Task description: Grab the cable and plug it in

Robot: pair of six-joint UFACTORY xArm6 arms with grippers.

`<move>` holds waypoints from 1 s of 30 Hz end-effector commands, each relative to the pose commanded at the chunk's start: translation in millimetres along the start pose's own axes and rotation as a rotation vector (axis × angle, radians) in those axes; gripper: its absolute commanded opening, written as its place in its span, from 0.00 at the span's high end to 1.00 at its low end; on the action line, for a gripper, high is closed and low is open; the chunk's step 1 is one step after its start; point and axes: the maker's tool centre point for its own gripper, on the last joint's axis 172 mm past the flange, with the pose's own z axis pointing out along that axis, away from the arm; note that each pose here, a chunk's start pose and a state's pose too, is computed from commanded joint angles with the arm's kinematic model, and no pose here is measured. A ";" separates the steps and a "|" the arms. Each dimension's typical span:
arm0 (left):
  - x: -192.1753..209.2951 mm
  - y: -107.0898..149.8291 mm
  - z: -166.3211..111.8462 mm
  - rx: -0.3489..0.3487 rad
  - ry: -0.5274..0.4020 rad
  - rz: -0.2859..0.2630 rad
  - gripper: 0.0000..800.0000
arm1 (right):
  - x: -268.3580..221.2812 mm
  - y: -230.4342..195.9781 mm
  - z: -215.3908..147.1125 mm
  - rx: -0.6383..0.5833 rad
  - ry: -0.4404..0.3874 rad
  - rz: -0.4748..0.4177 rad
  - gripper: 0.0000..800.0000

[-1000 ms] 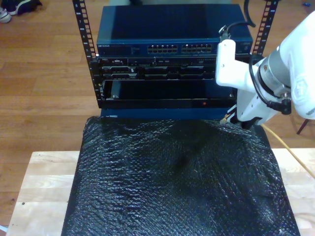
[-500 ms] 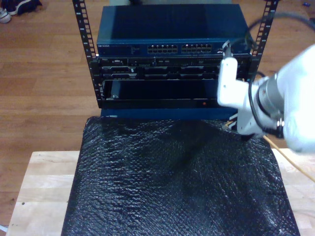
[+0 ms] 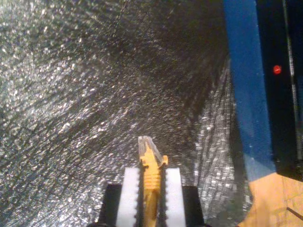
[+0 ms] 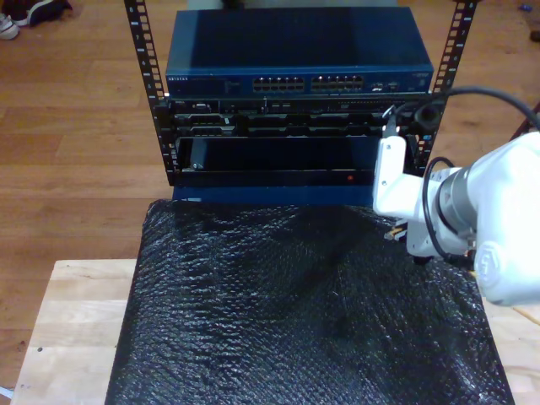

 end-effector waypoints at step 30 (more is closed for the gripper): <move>0.0 0.0 0.0 0.000 0.000 0.000 0.00 | -1.1 70.8 -20.7 -0.282 0.017 -0.112 1.00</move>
